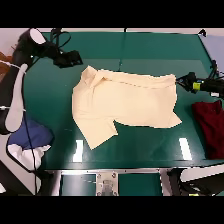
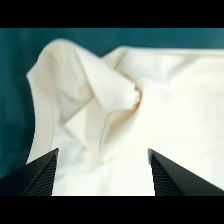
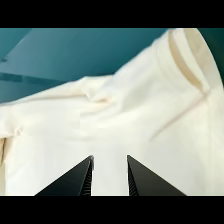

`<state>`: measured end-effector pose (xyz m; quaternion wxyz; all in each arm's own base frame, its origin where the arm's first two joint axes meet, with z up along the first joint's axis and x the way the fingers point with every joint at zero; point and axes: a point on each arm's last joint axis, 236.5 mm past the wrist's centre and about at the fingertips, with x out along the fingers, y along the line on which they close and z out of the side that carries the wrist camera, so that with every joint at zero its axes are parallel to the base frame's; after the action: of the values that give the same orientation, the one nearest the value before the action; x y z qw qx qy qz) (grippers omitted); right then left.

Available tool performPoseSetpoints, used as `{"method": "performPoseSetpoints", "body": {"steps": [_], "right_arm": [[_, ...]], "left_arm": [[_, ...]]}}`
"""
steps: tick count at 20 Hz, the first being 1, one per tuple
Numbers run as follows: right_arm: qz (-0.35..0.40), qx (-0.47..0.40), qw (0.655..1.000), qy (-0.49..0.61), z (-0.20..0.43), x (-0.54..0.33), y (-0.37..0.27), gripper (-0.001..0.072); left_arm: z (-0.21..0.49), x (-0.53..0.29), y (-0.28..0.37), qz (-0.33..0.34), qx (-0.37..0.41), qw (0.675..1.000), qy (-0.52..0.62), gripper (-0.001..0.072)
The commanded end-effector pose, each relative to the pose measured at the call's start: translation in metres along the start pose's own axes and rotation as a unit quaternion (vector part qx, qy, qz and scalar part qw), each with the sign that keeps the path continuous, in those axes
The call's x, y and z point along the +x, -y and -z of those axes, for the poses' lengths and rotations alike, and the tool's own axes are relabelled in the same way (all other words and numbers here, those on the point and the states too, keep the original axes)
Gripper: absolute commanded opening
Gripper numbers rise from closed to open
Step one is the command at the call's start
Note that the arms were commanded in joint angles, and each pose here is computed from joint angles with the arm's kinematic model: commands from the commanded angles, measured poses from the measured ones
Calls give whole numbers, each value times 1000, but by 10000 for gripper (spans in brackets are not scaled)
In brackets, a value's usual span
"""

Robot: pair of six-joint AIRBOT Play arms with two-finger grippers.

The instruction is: Fold the shirts.

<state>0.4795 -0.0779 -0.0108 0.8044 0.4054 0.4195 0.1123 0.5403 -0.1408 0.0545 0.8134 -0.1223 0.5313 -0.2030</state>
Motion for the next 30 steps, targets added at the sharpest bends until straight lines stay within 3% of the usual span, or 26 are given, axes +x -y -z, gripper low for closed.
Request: {"method": "performPoseSetpoints", "body": {"steps": [1, 6, 10, 20, 22, 24, 27, 30], "right_arm": [[15, 37, 999, -31, 42, -28, 22, 268], [47, 78, 996, -21, 90, -51, 42, 268], [53, 85, 995, -20, 114, -54, 38, 268], [52, 89, 994, -30, 127, -51, 41, 268], [51, 89, 994, -31, 128, -52, 40, 268], [50, 93, 994, -31, 128, -54, 41, 268], [46, 132, 990, -21, 127, -75, 54, 270], [109, 181, 977, -12, 137, -113, 95, 302]], "left_arm": [[89, -17, -26, -10, -31, 984, -175, 637], [178, -12, -42, -26, -56, 961, -268, 636], [229, 2, -61, -56, -71, 960, -265, 637], [234, 66, -21, 77, -136, 970, -185, 621], [228, 66, -19, 85, -121, 973, -175, 246], [227, 64, -24, 83, -119, 974, -172, 29], [227, 57, -34, 88, -124, 973, -174, 27], [225, 52, -43, 91, -129, 973, -169, 27]]}}
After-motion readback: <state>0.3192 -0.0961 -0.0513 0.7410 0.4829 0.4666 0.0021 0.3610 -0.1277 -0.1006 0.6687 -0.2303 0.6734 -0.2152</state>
